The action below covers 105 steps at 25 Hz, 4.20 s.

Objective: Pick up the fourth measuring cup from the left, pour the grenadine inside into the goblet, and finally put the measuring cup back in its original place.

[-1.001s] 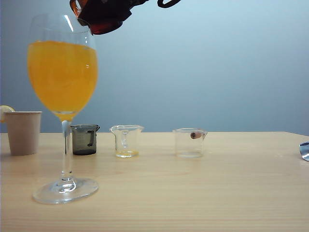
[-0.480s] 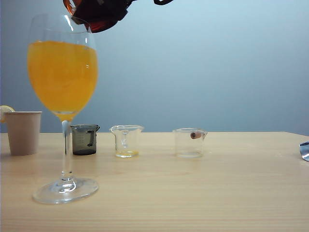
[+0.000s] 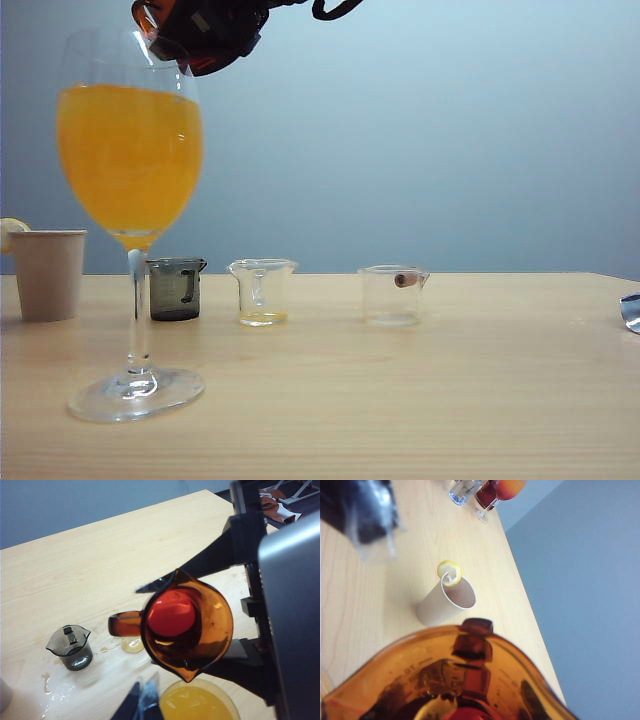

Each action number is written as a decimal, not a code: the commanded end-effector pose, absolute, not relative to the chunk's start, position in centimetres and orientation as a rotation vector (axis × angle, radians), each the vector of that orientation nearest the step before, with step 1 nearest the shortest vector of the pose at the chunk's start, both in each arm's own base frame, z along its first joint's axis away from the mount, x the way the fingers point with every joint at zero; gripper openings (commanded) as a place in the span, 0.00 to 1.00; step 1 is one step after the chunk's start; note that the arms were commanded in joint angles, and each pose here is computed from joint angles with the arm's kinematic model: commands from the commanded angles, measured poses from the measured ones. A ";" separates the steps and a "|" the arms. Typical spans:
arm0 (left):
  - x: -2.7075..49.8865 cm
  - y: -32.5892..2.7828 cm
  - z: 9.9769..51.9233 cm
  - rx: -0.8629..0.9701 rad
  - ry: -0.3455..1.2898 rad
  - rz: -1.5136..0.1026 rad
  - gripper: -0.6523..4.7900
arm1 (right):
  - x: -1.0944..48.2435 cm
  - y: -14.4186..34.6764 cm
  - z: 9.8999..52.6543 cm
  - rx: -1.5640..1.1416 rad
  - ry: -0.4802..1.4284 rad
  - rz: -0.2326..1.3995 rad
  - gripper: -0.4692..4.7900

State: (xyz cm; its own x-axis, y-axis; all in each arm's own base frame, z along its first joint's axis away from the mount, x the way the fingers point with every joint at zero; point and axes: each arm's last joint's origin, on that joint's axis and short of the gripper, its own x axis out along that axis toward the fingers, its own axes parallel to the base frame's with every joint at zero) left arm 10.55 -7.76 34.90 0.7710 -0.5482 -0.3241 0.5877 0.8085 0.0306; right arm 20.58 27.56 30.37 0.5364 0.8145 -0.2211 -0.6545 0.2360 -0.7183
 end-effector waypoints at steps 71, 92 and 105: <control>10.1 -7.7 34.4 0.139 0.386 -0.707 0.11 | 19.6 28.2 31.2 -1.215 -0.507 1.001 0.09; 10.1 -7.7 34.3 0.139 0.387 -0.708 0.11 | 19.7 28.1 31.2 -1.267 -0.528 0.979 0.09; 10.1 -7.8 34.3 0.136 0.392 -0.726 0.11 | 19.7 28.1 31.1 -1.298 -0.538 0.966 0.09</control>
